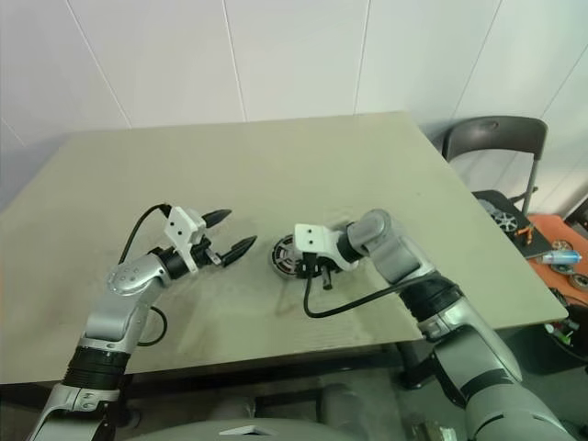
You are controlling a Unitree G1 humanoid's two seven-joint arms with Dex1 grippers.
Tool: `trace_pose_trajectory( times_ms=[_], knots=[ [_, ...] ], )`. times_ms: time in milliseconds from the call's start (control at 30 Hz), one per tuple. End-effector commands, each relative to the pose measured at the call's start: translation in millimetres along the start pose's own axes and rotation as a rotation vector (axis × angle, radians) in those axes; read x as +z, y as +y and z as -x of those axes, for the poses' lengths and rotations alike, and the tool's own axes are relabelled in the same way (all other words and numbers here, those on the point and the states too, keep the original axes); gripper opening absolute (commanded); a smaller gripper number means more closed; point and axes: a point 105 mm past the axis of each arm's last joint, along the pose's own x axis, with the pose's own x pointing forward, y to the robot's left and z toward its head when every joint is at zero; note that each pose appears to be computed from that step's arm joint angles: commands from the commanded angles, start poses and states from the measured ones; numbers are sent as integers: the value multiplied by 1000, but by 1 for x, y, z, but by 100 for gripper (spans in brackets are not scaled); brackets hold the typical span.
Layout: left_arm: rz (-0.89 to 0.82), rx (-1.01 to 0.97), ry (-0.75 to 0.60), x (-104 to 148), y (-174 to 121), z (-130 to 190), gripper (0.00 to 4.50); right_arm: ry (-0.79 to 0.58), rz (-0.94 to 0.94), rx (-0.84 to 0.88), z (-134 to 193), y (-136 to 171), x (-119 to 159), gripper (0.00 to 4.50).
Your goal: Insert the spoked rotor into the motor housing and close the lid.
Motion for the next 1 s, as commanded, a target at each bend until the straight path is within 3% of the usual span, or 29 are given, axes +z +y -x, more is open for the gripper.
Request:
trace_pose_trajectory(
  times_ms=[33,67,267,400,500,633,667,767,900,1000],
  knots=[
    [-30,-1,-31,11,3,-3,450,-51,-13,10,0,-1,12,2],
    [-31,0,-31,11,3,-3,450,-58,-16,9,1,-2,13,2],
    [-32,-2,-28,11,4,-4,450,-111,-16,7,9,-5,24,204],
    [-31,-7,-26,10,4,-4,450,-181,-12,38,17,-2,35,204],
    [-28,-16,-25,9,3,-6,450,-353,-45,55,40,-4,64,204],
    [-4,-78,-29,6,-7,-6,450,-431,-101,-78,67,-31,70,204],
    [4,-97,-29,6,-10,-6,450,-423,-115,-112,74,-37,65,204],
    [11,-105,-27,3,-12,-6,450,-389,-150,-183,97,-48,47,146],
    [16,-119,-24,1,-14,-8,450,-241,-204,-361,127,-68,5,11],
    [19,-127,-24,0,-16,-9,450,-60,-246,-451,141,-72,-38,5]
  ],
)
